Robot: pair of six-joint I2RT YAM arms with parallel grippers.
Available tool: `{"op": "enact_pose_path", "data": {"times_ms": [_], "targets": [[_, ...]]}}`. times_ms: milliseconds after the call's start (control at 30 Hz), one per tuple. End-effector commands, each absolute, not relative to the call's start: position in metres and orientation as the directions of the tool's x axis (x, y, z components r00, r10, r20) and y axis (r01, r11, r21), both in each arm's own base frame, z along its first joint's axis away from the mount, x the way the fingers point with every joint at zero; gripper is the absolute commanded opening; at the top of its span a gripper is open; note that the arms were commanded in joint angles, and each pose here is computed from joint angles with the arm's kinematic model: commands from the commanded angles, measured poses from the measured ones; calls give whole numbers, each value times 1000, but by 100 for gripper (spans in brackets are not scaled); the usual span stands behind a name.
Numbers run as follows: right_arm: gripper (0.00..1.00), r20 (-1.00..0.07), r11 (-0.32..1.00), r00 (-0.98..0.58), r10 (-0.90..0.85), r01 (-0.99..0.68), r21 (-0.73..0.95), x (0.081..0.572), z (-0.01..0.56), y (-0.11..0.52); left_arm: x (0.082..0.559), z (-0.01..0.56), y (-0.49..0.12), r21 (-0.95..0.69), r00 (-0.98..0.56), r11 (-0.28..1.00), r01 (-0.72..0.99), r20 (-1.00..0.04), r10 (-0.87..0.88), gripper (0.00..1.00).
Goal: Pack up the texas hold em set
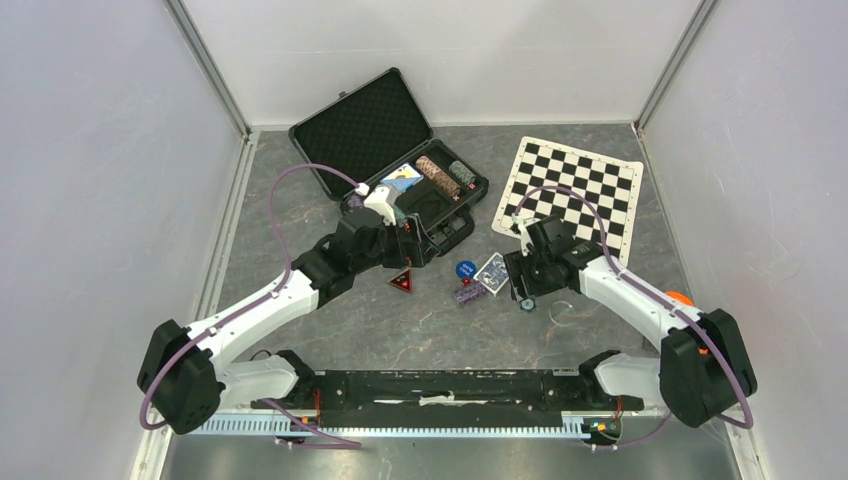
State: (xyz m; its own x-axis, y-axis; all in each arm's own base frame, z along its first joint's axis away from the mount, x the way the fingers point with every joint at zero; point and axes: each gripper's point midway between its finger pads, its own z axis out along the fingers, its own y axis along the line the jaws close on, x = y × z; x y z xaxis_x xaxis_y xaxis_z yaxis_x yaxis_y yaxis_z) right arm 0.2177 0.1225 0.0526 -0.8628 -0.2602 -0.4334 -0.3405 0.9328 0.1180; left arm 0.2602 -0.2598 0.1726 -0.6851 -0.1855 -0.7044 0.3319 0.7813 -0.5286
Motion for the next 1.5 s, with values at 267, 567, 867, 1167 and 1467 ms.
{"op": "enact_pose_path", "data": {"times_ms": [267,567,867,1167,1467], "targets": [[67,-306,947,-899,-313,-322,-22,209,28,112,267,195,-265,-567,-669,757,324,-704,-240,100],[65,-267,945,-908,-324,-324,-48,209,11,109,268,193,-264,-553,-668,768,324,-708,-228,100],[55,-259,944,-910,-324,-329,-24,207,2,113,267,191,-261,-537,-666,777,327,-715,-214,100],[42,-299,941,-897,-326,-338,-15,211,14,116,264,185,-269,-544,-715,774,324,-676,-176,100],[42,-400,931,-858,-324,-364,28,225,53,129,257,182,-306,-674,-812,668,316,-556,-177,100]]}}
